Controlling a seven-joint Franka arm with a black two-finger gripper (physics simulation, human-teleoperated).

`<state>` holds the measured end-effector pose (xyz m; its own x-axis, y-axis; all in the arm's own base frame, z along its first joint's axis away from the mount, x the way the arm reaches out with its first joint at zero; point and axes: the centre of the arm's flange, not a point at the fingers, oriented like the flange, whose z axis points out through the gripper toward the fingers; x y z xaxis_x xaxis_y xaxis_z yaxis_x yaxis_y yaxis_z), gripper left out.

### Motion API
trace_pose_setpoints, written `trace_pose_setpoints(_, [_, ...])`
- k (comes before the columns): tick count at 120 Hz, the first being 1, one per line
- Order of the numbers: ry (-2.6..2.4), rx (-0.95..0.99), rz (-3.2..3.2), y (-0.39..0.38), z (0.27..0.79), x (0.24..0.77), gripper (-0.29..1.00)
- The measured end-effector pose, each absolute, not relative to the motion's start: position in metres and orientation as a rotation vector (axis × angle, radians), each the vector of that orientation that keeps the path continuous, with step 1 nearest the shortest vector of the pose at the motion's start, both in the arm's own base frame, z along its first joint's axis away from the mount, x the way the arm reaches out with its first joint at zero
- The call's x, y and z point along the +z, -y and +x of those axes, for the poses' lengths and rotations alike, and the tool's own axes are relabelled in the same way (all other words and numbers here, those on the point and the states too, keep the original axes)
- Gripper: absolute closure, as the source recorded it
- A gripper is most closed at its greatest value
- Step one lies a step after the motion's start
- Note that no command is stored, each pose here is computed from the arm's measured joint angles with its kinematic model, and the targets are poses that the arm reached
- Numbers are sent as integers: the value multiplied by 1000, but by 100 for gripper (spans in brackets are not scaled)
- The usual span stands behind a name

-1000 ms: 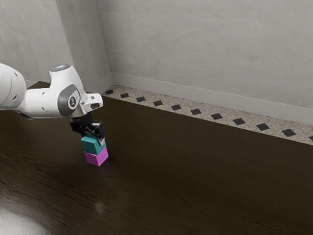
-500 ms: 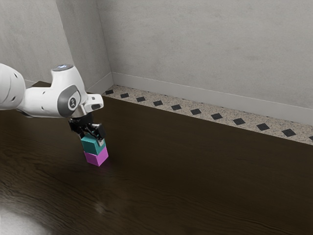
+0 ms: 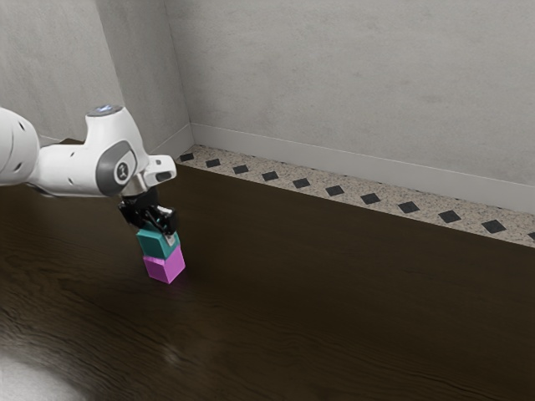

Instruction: Pick up the blue block with one arm, and put the blue block on the table with one arm

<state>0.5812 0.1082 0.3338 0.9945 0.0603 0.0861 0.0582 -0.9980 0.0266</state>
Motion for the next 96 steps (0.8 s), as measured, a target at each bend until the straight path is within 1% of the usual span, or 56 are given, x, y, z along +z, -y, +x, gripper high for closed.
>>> trace_pose_setpoints(9, [-33,151,3102,-82,587,339,32])
trace_pose_setpoints(17, [87,188,3081,-33,607,346,32])
trace_pose_setpoints(24, [174,192,3058,6,633,334,32])
trace_pose_setpoints(33, [220,176,3035,33,654,314,33])
trace_pose_setpoints(43, [224,150,3027,43,660,298,33])
trace_pose_setpoints(74, [194,117,3026,44,664,280,33])
trace_pose_setpoints(96, [173,114,3021,41,666,278,16])
